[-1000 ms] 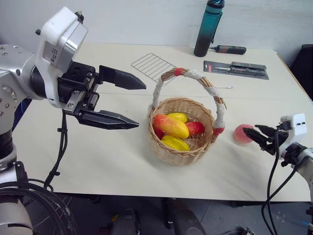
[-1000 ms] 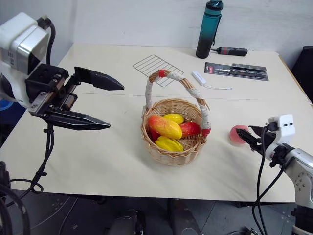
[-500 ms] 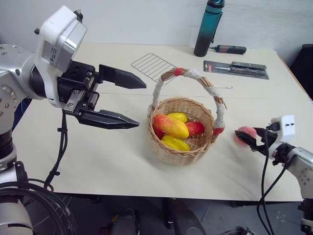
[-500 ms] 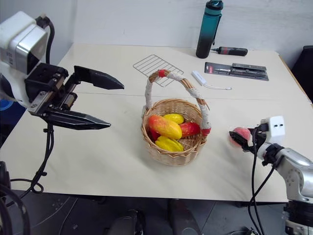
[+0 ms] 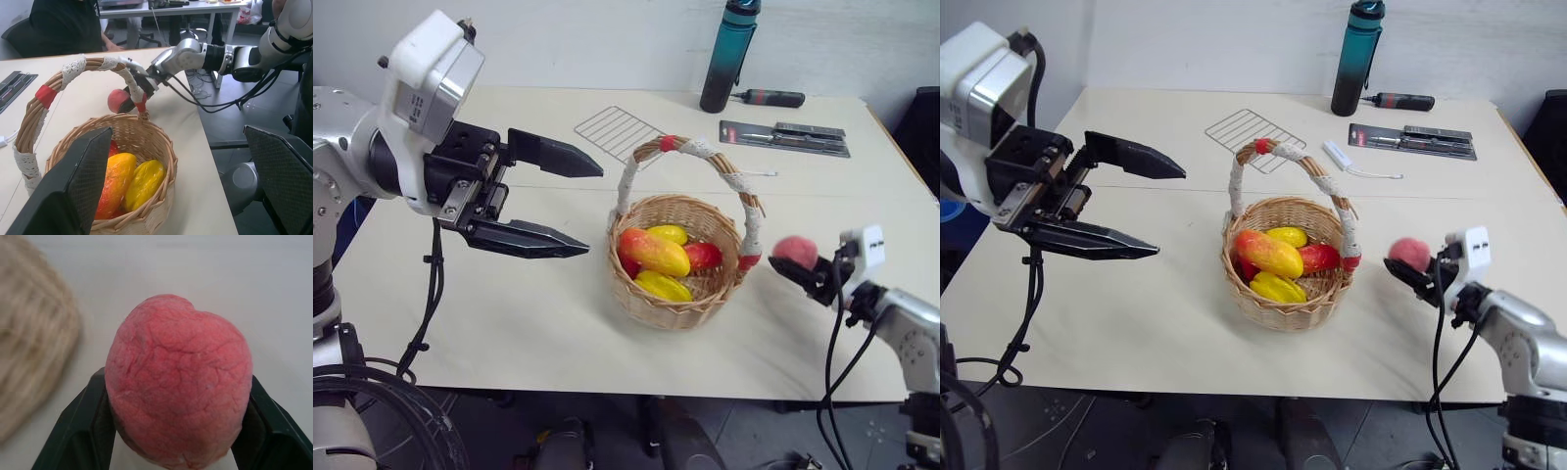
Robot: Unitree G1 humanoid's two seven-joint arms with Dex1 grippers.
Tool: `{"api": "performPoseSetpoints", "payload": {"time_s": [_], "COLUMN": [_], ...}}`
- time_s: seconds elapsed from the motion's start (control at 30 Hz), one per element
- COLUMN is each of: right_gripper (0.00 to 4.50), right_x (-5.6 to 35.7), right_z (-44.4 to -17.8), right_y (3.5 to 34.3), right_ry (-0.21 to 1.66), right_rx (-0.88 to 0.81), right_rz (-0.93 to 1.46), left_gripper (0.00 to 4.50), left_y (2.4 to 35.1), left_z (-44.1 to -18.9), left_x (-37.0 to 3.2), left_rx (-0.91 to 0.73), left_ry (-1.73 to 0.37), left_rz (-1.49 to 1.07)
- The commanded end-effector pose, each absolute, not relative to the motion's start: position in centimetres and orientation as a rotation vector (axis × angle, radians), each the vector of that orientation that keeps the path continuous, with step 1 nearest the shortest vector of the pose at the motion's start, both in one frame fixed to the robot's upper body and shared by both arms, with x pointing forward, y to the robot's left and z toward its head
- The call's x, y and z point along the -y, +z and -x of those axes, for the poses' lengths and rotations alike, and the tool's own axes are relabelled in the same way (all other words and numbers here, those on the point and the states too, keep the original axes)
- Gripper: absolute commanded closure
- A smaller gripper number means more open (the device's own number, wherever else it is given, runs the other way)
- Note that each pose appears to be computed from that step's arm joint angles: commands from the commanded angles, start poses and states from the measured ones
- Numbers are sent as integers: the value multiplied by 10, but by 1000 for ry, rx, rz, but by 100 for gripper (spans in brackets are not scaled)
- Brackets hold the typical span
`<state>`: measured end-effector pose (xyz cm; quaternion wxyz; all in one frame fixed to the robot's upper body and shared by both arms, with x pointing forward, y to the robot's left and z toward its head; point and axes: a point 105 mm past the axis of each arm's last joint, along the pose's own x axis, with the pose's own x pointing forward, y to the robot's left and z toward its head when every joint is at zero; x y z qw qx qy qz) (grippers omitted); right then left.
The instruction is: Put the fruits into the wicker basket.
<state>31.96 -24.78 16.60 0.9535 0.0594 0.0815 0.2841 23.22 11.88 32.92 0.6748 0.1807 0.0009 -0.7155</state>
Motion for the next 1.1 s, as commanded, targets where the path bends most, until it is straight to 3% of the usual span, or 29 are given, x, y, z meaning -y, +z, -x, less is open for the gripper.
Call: {"api": "performPoseSetpoints", "payload": {"time_s": [0.03,0.2,0.33,0.53,0.6,0.87,0.97,1.1], "right_gripper": [203,203,203,4,4,4,4,4], "right_x": [214,163,144,145,153,212,228,211], "right_z": [-317,-336,-345,-363,-363,-322,-284,-242], "right_y": [217,245,250,259,264,287,272,240], "right_ry": [813,1116,1264,1255,1231,1095,1052,1044], "right_rx": [-85,-137,-197,-195,-175,-116,-137,-167], "right_rz": [-38,115,229,292,299,277,214,187], "left_gripper": [0,0,0,0,0,0,0,0], "left_y": [337,339,341,344,344,340,338,337], "left_z": [-229,-232,-232,-226,-225,-228,-231,-235], "left_x": [-123,-121,-118,-119,-120,-121,-118,-112], "left_rx": [41,57,79,96,96,79,74,84], "left_ry": [-1590,-1585,-1567,-1537,-1529,-1549,-1590,-1635], "left_rz": [-443,-455,-453,-447,-441,-430,-431,-436]}}
